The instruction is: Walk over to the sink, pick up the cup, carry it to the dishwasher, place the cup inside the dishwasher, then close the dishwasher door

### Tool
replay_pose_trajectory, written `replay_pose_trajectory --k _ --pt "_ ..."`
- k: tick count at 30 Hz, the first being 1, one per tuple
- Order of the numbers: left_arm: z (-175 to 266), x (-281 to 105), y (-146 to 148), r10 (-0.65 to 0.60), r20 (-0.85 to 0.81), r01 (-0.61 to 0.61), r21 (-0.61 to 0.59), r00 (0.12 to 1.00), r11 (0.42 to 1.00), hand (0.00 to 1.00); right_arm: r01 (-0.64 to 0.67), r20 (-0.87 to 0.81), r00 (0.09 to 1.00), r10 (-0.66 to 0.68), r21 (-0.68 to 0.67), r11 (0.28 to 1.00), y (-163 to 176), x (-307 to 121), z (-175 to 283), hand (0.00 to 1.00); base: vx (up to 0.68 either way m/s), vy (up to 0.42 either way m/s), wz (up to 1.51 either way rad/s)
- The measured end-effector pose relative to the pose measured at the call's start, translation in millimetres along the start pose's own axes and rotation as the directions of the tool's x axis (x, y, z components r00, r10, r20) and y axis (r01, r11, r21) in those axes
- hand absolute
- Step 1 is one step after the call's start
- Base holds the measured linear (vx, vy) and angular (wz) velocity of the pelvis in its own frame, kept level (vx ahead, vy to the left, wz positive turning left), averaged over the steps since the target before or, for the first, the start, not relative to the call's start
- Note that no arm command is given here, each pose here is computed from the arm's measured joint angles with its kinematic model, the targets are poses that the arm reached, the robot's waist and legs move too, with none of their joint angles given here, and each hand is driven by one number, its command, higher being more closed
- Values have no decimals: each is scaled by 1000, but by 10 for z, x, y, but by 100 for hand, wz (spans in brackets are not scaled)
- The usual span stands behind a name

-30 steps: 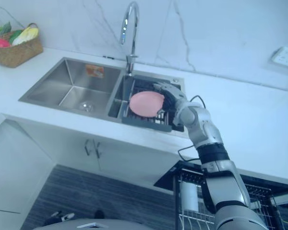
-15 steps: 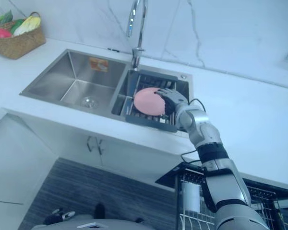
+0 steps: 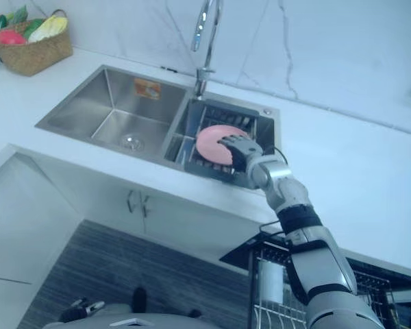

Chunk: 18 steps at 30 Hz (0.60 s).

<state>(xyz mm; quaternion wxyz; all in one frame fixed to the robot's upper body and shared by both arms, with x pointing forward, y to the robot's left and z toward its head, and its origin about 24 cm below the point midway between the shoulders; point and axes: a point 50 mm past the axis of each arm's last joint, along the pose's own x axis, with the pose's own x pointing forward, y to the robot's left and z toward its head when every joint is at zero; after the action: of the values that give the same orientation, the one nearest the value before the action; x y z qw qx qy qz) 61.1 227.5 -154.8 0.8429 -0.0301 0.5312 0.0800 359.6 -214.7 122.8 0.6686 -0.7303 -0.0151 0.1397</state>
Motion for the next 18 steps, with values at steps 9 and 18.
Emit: replay_pose_trajectory --k 9,18 --pt "28 -2 34 9 12 -9 -9 1000 1000 0 -11 -79 997 12 12 1000 66 10 -120 0 51 -6 8" --pt "30 -5 33 9 18 -9 -31 1000 999 0 21 -140 990 -18 22 1000 6 40 -207 0 2 -4 4"
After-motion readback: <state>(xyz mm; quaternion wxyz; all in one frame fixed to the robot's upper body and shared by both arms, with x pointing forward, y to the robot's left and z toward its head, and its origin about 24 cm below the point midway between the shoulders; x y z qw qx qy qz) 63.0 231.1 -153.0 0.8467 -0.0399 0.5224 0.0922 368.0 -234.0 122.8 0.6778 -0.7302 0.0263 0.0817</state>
